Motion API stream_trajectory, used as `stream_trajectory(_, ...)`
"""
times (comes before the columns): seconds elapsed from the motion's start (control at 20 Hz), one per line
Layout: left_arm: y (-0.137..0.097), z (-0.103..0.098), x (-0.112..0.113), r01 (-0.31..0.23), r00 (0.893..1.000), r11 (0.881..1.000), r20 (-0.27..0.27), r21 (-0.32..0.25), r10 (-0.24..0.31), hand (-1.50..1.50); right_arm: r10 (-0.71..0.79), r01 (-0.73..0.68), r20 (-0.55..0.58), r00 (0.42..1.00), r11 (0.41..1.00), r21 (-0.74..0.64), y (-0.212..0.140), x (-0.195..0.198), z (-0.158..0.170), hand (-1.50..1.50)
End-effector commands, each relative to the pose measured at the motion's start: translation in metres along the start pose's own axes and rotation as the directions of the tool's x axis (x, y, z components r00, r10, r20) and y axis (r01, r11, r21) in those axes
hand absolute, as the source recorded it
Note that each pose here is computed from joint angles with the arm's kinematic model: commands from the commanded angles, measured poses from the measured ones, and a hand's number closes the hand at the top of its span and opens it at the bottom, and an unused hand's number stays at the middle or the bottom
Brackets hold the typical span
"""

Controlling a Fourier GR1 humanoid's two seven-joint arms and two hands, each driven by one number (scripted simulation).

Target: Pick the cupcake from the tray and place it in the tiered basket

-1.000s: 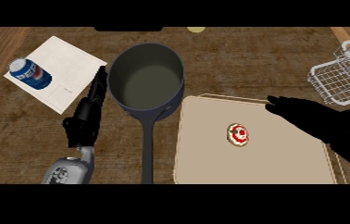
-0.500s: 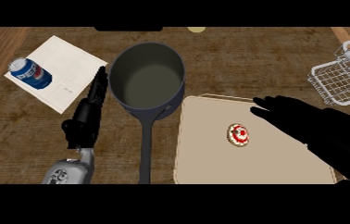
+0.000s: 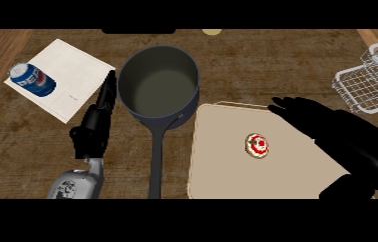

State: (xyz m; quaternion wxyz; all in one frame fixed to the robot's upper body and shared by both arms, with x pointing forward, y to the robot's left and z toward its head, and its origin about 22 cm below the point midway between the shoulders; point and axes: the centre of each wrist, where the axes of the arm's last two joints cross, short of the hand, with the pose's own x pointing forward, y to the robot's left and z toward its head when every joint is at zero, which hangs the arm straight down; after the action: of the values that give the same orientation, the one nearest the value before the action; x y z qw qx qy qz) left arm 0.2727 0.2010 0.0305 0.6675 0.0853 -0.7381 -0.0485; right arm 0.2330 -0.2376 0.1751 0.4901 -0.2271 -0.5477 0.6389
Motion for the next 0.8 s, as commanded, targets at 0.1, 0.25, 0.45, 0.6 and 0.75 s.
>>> stream_trajectory(0.1, 0.008, -0.004, 0.009, 0.009, 1.0, 1.0, 0.007, 0.008, -0.009, 0.0, -0.054, 0.054, 0.002, 0.999, 0.998, 0.019, 0.01, -0.023, 0.005, -1.5)
stream_trajectory(0.25, 0.005, 0.004, -0.004, -0.008, 1.0, 1.0, 0.004, -0.001, 0.008, 0.0, -0.05, 0.05, 0.005, 0.999, 0.998, 0.032, 0.024, -0.027, -0.012, -1.5)
stream_trajectory(0.45, 0.006, -0.001, -0.012, -0.018, 1.0, 1.0, -0.008, -0.003, 0.018, 0.0, -0.066, 0.065, 0.047, 0.997, 0.998, 0.026, 0.027, -0.002, -0.021, -1.5)
stream_trajectory(0.6, -0.011, 0.002, -0.006, -0.015, 1.0, 1.0, -0.018, 0.003, 0.015, 0.0, -0.079, 0.077, 0.048, 0.996, 0.996, 0.039, 0.033, -0.026, -0.021, -1.5)
stream_trajectory(0.75, -0.007, 0.005, -0.015, 0.006, 1.0, 1.0, 0.001, 0.004, -0.006, 0.0, -0.075, 0.072, 0.041, 0.996, 0.996, 0.06, 0.029, -0.008, -0.017, -1.5)
